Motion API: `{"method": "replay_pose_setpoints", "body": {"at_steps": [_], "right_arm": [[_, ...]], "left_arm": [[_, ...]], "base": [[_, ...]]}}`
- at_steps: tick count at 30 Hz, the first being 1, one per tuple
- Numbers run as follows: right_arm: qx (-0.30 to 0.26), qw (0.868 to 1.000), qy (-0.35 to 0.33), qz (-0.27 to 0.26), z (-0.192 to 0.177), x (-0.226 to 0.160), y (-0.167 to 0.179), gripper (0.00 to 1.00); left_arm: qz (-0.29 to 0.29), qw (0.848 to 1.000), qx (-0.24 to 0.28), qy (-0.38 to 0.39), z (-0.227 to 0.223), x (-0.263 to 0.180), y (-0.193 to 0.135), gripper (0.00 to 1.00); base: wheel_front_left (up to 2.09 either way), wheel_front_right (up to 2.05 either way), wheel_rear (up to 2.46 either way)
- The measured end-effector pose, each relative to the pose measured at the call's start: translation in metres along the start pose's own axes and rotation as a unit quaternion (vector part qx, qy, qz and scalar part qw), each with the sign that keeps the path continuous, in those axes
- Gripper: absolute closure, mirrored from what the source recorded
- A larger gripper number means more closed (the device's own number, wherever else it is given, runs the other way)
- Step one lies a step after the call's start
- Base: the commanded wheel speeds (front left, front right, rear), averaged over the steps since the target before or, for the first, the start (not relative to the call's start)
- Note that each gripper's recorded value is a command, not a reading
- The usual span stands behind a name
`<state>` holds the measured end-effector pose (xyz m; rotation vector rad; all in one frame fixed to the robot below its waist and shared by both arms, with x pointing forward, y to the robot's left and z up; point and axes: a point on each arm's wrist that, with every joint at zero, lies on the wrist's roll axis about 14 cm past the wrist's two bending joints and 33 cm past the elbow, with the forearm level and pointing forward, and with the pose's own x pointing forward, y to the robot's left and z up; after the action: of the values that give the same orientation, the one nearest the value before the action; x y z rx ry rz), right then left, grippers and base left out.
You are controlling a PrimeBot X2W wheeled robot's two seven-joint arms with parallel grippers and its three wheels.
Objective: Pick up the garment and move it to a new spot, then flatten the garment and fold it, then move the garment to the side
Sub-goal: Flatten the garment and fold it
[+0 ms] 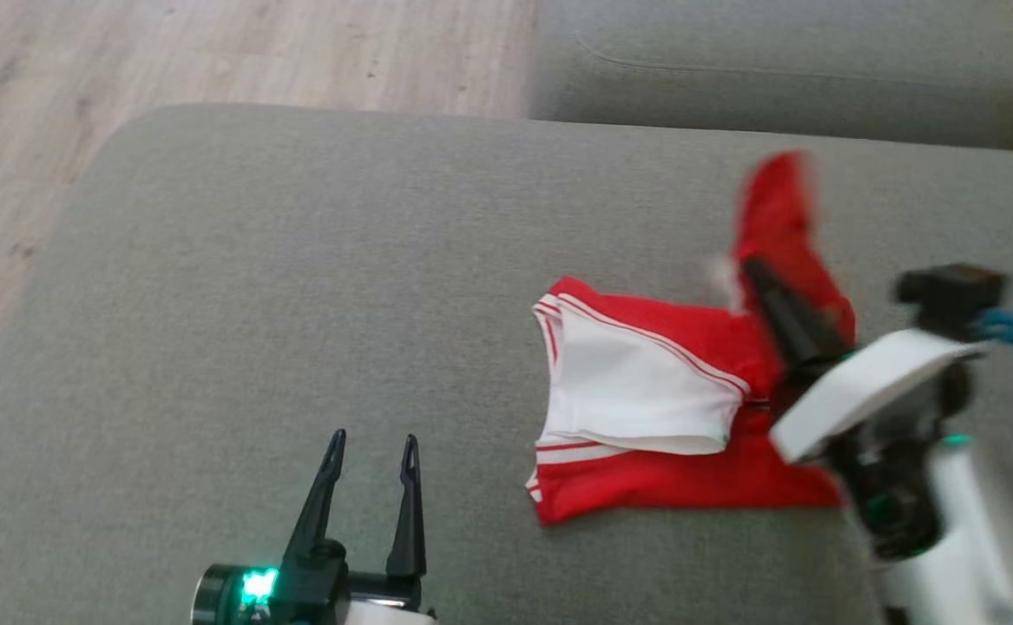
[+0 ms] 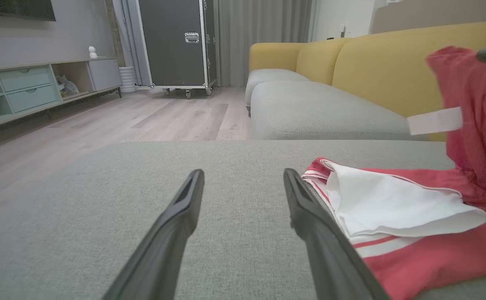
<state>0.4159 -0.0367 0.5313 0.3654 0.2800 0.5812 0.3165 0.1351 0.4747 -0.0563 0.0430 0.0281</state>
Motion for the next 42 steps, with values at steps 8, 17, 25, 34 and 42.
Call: {"method": "replay_pose_setpoints", "body": {"at_steps": [8,17,25,34,42], "right_arm": [[0.02,0.994,0.092,0.06,-0.071,0.021,0.051,1.0],[0.061,0.993,0.086,0.06,-0.101,0.024,0.057,0.0],[0.084,0.994,-0.065,0.02,-0.038,0.011,0.035,0.0],[-0.031,0.982,-0.153,-0.103,-0.018,-0.078,-0.051,0.0],[-0.144,0.97,-0.123,-0.152,-0.041,-0.131,-0.067,0.0]], "left_arm": [[0.028,1.0,-0.007,0.0,0.0,-0.006,0.014,0.0],[0.041,0.999,-0.01,0.006,-0.004,-0.015,0.02,0.0],[0.041,0.999,-0.01,-0.012,0.004,-0.023,0.022,0.0],[0.03,0.999,-0.02,-0.023,0.009,-0.026,0.02,0.0],[0.013,1.0,-0.02,-0.015,0.003,-0.036,0.015,0.0]], "base": [[0.0,0.0,0.0],[0.0,0.0,0.0],[0.0,0.0,0.0],[0.0,0.0,0.0],[0.0,0.0,0.0]]}}
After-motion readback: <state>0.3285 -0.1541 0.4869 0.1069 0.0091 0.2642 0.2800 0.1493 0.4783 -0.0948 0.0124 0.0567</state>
